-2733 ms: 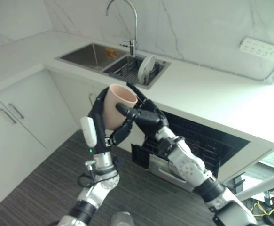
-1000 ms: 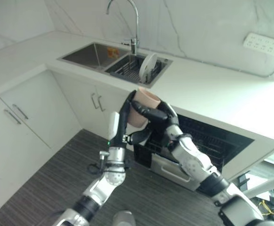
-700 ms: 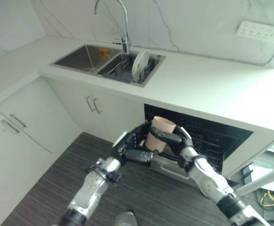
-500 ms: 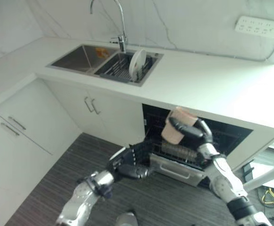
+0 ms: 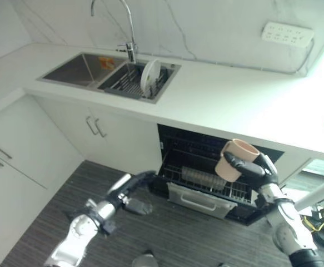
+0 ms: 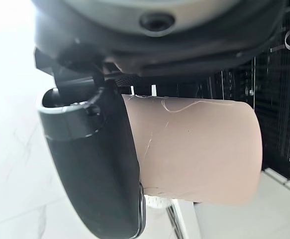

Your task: Place the dishes in the dishwasher.

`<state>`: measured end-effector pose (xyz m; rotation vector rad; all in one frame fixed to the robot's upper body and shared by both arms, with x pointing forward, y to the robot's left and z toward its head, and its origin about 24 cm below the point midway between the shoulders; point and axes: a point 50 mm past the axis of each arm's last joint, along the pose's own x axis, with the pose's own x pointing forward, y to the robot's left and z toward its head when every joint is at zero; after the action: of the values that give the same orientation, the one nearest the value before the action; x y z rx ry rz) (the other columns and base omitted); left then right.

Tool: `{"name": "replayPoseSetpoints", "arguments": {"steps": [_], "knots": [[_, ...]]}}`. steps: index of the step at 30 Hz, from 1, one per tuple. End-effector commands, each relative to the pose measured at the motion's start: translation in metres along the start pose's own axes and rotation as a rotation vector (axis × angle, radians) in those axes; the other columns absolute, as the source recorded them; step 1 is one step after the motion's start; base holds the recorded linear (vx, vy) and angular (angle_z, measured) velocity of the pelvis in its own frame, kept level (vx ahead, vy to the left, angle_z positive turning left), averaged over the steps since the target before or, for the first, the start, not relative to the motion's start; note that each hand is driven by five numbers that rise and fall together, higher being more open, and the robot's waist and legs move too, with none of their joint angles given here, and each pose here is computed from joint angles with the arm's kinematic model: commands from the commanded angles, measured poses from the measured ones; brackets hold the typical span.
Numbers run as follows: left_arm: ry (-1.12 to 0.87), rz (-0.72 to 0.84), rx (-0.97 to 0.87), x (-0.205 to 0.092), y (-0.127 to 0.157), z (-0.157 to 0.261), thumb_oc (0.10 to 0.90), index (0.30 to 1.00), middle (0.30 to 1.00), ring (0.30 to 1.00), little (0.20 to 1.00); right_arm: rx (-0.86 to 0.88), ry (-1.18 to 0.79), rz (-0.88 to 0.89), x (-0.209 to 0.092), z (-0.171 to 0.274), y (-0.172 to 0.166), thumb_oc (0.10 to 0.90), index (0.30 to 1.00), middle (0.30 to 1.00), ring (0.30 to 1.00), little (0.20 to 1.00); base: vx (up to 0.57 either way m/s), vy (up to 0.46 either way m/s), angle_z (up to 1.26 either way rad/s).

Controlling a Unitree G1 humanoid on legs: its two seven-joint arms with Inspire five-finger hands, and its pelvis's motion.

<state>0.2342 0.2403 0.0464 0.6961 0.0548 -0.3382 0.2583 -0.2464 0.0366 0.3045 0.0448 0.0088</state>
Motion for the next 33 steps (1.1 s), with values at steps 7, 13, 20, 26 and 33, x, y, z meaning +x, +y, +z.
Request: {"name": "replayPoseSetpoints", "arguments": {"steps": [7,13,20,26,33], "knots": [[-0.517,0.268,0.526,0.033,0.046,0.101,0.8,0.9,0.9,0.9,0.9,-0.198,-0.2,0.138,0.038,0.081,0.014,0.4,0.3,0.3,0.3,0.3,0.04,-0.027,-0.02],[-0.576,0.336,0.694,0.057,0.09,0.142,0.8,0.9,0.9,0.9,0.9,-0.288,-0.213,0.158,0.072,0.137,0.016,0.4,0.3,0.3,0.3,0.3,-0.18,0.022,-0.18],[-0.555,0.065,0.751,0.072,0.078,0.158,0.8,0.9,0.9,0.9,0.9,-0.351,-0.193,0.096,0.082,0.155,0.0,0.4,0.3,0.3,0.3,0.3,0.01,0.021,-0.13],[-0.484,-0.095,0.822,0.082,0.08,0.17,0.8,0.9,0.9,0.9,0.9,-0.368,-0.242,0.058,0.091,0.197,0.0,0.4,0.3,0.3,0.3,0.3,-0.07,0.01,-0.1],[-0.448,-0.133,0.883,0.088,0.089,0.192,0.8,0.9,0.9,0.9,0.9,-0.378,-0.346,0.048,0.101,0.237,0.022,0.4,0.3,0.3,0.3,0.3,-0.1,0.006,-0.04]]}}
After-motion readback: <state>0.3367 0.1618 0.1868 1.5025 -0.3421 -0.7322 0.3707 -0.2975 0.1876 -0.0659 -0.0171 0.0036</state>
